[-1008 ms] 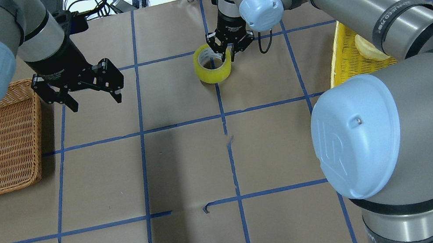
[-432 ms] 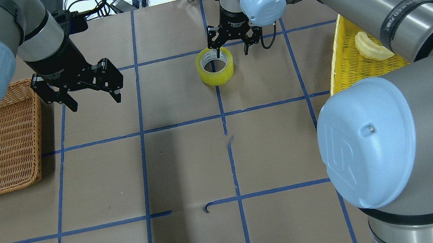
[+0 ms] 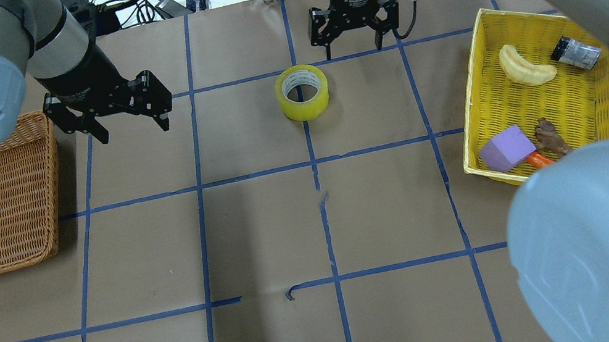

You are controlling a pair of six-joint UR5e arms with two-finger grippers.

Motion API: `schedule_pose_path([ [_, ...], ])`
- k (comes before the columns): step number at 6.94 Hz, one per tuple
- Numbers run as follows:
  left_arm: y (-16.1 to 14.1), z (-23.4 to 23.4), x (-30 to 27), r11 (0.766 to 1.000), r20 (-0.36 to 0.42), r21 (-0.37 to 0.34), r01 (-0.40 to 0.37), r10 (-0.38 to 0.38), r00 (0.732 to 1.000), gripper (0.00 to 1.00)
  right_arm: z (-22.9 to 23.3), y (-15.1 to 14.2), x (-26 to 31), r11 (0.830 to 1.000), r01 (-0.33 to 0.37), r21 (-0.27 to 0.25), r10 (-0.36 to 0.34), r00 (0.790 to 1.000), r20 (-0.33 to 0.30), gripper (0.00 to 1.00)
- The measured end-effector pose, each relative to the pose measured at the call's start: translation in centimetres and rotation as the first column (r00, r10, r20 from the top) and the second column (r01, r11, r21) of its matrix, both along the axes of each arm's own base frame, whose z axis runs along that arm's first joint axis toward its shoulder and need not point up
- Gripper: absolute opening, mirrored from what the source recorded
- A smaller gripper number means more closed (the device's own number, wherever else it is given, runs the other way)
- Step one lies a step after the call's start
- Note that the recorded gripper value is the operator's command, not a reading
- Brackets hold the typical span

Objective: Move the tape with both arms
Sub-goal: 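Set the tape roll on the table and open the right gripper, then raise the right gripper over the yellow basket while the left gripper approaches the tape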

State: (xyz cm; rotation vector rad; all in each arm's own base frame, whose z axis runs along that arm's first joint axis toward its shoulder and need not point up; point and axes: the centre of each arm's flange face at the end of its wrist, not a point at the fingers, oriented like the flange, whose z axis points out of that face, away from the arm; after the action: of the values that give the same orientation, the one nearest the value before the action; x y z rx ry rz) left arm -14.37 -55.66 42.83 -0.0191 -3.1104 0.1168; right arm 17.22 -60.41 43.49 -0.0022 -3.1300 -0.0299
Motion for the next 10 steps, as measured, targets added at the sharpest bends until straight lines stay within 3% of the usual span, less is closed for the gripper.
schedule_pose_path([
  [2, -2.7, -1.8, -1.8, 0.997, -0.082, -0.079, -0.012, 0.005, 0.997, 1.00, 3.2, 7.8, -3.2, 1.000, 0.011, -0.024, -0.011, 1.000, -0.010, 1.00],
  [3, -3.8, -3.3, -3.7, 0.995, -0.110, -0.104, -0.005, -0.006, 0.994, 1.00, 3.6, 9.4, -3.4, 0.999, 0.012, -0.034, -0.012, 1.000, -0.008, 1.00],
  [7, -8.0, -10.6, -9.9, 0.983, -0.216, -0.186, -0.012, -0.028, 0.976, 0.98, 4.3, 10.2, -3.1, 0.998, 0.002, -0.059, -0.002, 1.000, 0.005, 1.00],
  [10, -11.4, -14.9, -12.6, 0.980, -0.237, -0.198, -0.014, -0.035, 0.971, 1.00, 4.6, 10.2, -3.0, 0.998, -0.001, -0.068, 0.001, 1.000, 0.006, 1.00],
])
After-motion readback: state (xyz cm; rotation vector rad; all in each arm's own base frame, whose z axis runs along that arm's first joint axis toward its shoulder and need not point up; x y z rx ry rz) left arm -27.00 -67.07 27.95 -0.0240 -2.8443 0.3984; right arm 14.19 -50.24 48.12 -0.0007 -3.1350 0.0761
